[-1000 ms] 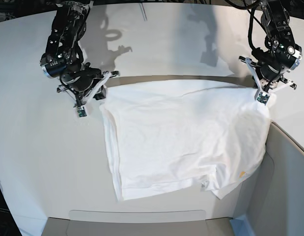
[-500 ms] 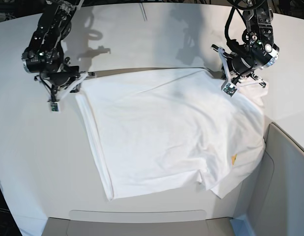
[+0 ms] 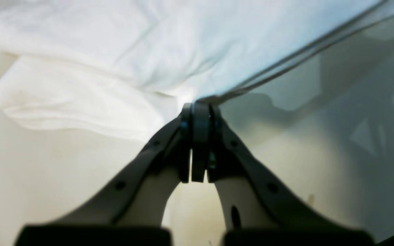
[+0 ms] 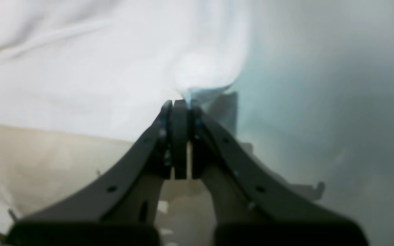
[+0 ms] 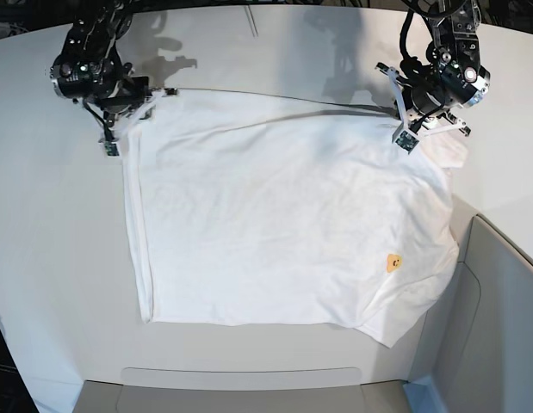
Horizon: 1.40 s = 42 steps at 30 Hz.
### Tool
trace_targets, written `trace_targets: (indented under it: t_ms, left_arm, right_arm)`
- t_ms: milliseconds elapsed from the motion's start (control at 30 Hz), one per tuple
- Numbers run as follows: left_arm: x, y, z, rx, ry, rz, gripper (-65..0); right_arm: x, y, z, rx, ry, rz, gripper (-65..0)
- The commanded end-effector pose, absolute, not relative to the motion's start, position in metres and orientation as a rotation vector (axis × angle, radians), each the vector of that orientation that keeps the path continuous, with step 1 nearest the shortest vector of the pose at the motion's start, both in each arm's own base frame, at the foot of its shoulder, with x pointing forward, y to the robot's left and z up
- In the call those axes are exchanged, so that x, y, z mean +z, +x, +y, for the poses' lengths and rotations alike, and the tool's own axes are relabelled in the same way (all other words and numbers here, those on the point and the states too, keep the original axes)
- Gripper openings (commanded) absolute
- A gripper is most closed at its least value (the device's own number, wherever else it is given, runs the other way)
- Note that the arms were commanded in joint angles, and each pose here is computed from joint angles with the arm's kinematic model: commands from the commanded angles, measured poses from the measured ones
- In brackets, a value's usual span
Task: Layout the t-shirt on the table in an organized manner, then fold the t-shirt properly
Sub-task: 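Release and regrasp the shirt corner with the left gripper, pulling it outward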
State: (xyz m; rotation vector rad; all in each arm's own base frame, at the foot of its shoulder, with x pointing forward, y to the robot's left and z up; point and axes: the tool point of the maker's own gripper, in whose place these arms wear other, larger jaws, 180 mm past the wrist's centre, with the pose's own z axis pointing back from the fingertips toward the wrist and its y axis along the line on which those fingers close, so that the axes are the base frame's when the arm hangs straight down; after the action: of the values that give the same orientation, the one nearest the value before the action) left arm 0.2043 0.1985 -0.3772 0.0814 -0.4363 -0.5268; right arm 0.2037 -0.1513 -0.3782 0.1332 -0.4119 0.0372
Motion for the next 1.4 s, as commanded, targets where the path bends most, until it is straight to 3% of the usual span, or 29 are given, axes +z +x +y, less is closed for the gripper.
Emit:
trace_targets:
  t_ms: [0, 100, 300, 367, 500, 633, 767, 967, 1067, 1367]
  left_arm:
    - [-0.37, 0.21, 0.202, -0.509, 0.095, -0.467, -65.0]
    - [-0.366, 0.211, 0.216, -0.405, 0.115, -0.481, -65.0]
    - [-0.357, 0.204, 0.255, -0.298, 0.171, -0.497, -57.7]
    - [-0.357, 0.2, 0.259, -0.298, 0.18, -0.482, -57.1]
    - [-0.353, 0.192, 0.282, -0.221, 0.221, -0.46, -57.9]
    - [-0.334, 0.181, 0.329, 0.041, 0.286, -0.525, -62.1]
    - [-0.312, 0.174, 0.368, 0.226, 0.349, -0.556, -61.7]
    - [-0.294, 0.206, 0.369, 0.262, 0.329, -0.66, -48.5]
    - [-0.306, 0.225, 0.356, 0.215, 0.271, -0.645, -42.4]
    - [-0.366, 0.259, 0.331, 0.19, 0.064, -0.522, -42.1]
  right_arm:
    - [-0.372, 0.208, -0.149, 0.065, 0.128, -0.435, -65.0]
    - [-0.372, 0.208, -0.136, 0.107, 0.146, -0.432, -65.0]
    - [-0.373, 0.196, -0.121, 0.261, 0.141, -0.404, -65.0]
    - [-0.377, 0.187, -0.111, 0.332, 0.148, -0.376, -59.5]
    - [-0.379, 0.179, -0.107, 0.355, 0.154, -0.363, -52.6]
    - [-0.376, 0.186, -0.122, 0.314, 0.127, -0.382, -52.4]
    - [-0.37, 0.197, -0.145, 0.247, 0.085, -0.424, -52.4]
    - [-0.363, 0.21, -0.145, 0.239, 0.089, -0.507, -52.4]
    - [-0.361, 0.214, -0.145, 0.239, 0.088, -0.519, -52.3]
    - [-0.36, 0.214, -0.145, 0.239, 0.088, -0.52, -52.3]
